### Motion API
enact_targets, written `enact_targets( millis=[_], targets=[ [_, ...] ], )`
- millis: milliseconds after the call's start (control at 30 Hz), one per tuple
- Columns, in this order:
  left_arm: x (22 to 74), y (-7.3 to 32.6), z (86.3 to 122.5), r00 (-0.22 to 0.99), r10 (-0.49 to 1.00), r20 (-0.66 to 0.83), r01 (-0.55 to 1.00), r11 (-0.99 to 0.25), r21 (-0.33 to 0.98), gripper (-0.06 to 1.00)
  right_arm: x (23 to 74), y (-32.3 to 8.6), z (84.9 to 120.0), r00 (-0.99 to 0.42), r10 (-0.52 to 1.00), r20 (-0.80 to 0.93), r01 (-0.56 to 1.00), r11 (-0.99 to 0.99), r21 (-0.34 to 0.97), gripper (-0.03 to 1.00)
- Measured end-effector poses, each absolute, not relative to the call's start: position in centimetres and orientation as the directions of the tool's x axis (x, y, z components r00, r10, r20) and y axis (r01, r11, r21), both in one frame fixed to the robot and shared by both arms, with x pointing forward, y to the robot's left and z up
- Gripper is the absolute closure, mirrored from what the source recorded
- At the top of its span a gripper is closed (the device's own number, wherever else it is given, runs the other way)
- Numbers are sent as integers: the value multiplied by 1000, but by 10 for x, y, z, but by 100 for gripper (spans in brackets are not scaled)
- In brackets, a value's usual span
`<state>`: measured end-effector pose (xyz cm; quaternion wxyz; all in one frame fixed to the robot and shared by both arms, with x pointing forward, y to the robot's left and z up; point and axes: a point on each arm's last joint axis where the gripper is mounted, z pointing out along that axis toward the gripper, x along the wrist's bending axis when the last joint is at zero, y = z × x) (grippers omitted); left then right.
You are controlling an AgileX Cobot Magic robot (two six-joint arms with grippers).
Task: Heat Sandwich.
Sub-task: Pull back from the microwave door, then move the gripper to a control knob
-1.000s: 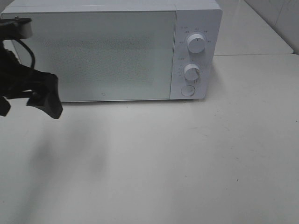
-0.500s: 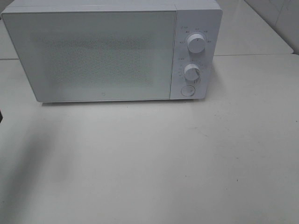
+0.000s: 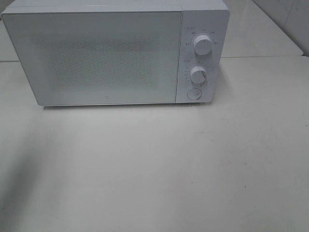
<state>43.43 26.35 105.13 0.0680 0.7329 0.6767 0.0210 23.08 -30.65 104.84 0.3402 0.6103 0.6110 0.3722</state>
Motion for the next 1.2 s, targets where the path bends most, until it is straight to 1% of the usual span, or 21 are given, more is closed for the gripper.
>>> enact_targets(
  millis=[100,133,200,300,400,467,733,767,800,867,900,933,967,1033,1167,1200],
  targets=[
    [412,268,1056,87,994,-59,982,-76,172,-2,231,-307,1048,-24,999,39,492,-22,870,30],
    [401,270,1060,90,994,-60,975,-76,209,-2,231,-307,1048,-24,999,39,492,-22,870,30],
    [396,271,1062,92,994,-61,971,-76,225,-2,231,-307,1048,-24,999,39,492,-22,870,30],
    [374,275,1069,109,992,-61,951,-86,297,-2,231,-307,1048,-24,999,39,492,-22,870,30],
    [363,276,1070,118,991,-61,937,-91,336,-2,231,-307,1048,-24,999,39,492,-22,870,30],
    [348,279,1068,132,990,-59,915,-98,392,-2,231,-307,1048,-24,999,39,492,-22,870,30],
    [314,285,1048,171,984,-43,873,-131,470,-2,231,-307,1048,-24,999,39,492,-22,870,30],
    [307,286,1046,173,984,-43,849,-127,514,-2,231,-307,1048,-24,999,39,492,-22,870,30],
    [307,286,1046,173,984,-43,849,-127,514,-2,231,-307,1048,-24,999,39,492,-22,870,30],
    [302,287,1050,175,984,-42,796,-116,594,-2,231,-307,1048,-24,999,39,492,-22,870,30],
    [294,289,1055,178,983,-42,735,-104,670,-2,231,-307,1048,-24,999,39,492,-22,870,30],
    [290,289,1058,179,983,-42,708,-99,699,-2,231,-307,1048,-24,999,39,492,-22,870,30],
    [290,289,1058,179,983,-42,708,-99,699,-2,231,-307,1048,-24,999,39,492,-22,870,30],
    [276,292,1058,182,982,-41,653,-90,752,-2,231,-307,1048,-24,999,39,492,-22,870,30],
    [264,293,1055,186,982,-43,618,-82,782,-2,231,-307,1048,-24,999,39,492,-22,870,30],
    [257,294,1055,189,981,-44,584,-76,808,-2,231,-307,1048,-24,999,39,492,-22,870,30]
  ],
)
